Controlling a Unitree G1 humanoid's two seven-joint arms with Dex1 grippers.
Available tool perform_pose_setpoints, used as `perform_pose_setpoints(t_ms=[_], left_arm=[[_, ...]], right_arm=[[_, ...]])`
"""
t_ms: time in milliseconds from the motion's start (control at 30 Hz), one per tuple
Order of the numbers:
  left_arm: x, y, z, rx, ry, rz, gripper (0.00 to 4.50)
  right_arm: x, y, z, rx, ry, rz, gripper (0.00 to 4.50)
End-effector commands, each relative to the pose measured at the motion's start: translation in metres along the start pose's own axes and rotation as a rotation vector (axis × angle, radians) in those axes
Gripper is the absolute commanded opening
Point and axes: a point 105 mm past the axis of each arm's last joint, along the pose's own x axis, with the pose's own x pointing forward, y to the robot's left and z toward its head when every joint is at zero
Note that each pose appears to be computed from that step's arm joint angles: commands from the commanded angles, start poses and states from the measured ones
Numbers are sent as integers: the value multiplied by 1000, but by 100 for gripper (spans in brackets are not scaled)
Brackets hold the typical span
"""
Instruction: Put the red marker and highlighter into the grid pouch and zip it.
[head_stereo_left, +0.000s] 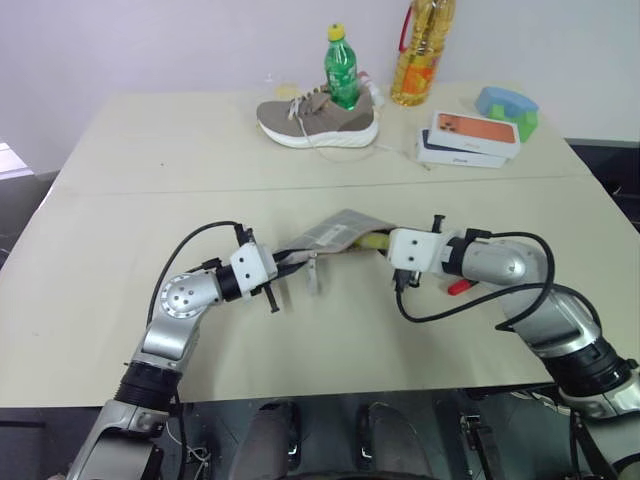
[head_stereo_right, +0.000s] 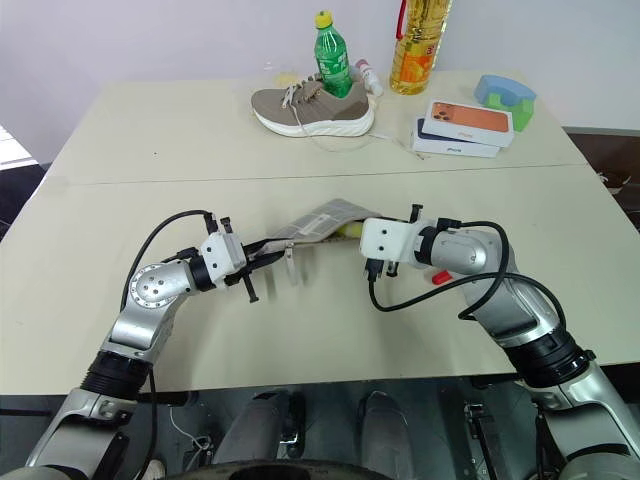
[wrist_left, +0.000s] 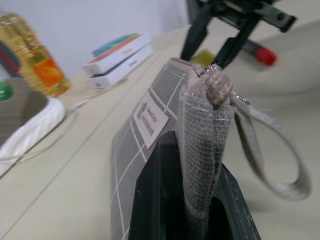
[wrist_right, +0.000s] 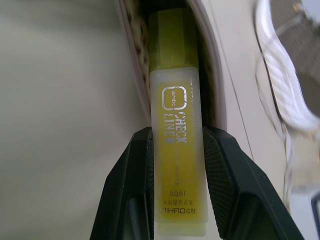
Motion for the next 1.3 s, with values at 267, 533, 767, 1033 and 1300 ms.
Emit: perform_pose_setpoints(t_ms=[267, 533, 767, 1033, 1300], left_arm=[[19, -3, 20, 58, -106, -136, 0], [21, 5, 3, 43, -68, -79, 0], [38, 13, -5, 14, -57, 62, 0], [59, 13, -7, -48, -61, 143, 0], [70, 6, -6, -47, -75, 95, 0]], right_arm=[[-5, 6, 52, -101, -173, 61, 185], [-36, -12, 56, 183, -256, -37, 407], [-72, -56, 23, 729, -249, -325, 407], [-112, -43, -92, 1386, 348, -1011, 432], [-94, -2, -91, 1676, 580, -1163, 432]])
